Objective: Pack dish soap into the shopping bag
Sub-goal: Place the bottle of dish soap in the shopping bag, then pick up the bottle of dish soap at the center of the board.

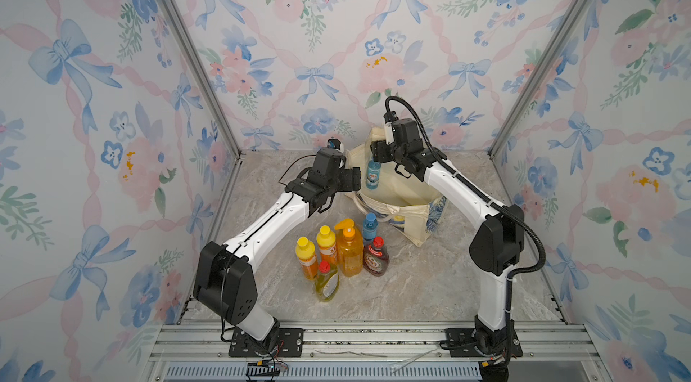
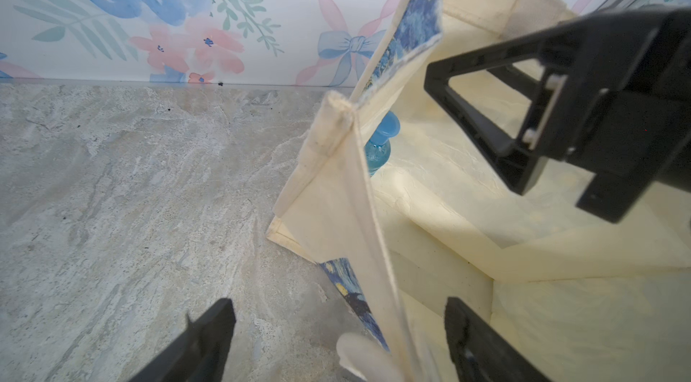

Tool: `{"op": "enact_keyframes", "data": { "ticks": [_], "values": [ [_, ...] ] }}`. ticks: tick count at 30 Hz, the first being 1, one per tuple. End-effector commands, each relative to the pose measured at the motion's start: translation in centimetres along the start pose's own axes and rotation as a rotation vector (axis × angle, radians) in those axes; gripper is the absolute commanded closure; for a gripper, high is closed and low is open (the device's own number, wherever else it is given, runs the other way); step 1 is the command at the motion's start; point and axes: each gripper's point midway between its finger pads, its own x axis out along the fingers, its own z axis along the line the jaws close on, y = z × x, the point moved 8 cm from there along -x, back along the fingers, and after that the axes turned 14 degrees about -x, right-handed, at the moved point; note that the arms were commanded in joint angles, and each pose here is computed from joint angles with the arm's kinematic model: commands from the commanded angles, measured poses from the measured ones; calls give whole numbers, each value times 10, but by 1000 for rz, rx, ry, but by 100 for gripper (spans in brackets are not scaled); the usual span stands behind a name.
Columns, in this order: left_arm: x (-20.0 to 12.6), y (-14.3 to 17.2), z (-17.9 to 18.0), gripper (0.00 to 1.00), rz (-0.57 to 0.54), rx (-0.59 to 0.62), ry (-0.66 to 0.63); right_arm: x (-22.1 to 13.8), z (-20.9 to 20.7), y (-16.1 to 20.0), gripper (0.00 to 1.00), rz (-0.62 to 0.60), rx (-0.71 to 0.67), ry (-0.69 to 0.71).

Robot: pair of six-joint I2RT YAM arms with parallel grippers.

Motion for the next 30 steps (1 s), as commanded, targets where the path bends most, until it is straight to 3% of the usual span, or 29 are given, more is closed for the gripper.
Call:
{"op": "enact_keyframes", "data": {
  "ticks": [1, 10, 18, 24, 30],
  "values": [
    [-7, -2, -1, 9, -13, 7, -4, -48, -1, -23, 21, -37, -32, 36],
    [-16, -11, -5, 2, -48, 5, 6, -161, 12, -28, 24, -69, -108, 26],
    [-24, -18, -8, 2, -80, 4, 8, -256, 50, 29, 32, 5, -235, -97],
    [-27, -21, -8, 2, -95, 0, 2, -274, 96, 86, 34, 146, -320, -273],
    [-28, -23, -7, 2, -104, -12, -3, -252, 123, 130, 29, 277, -344, -339]
  ]
}}
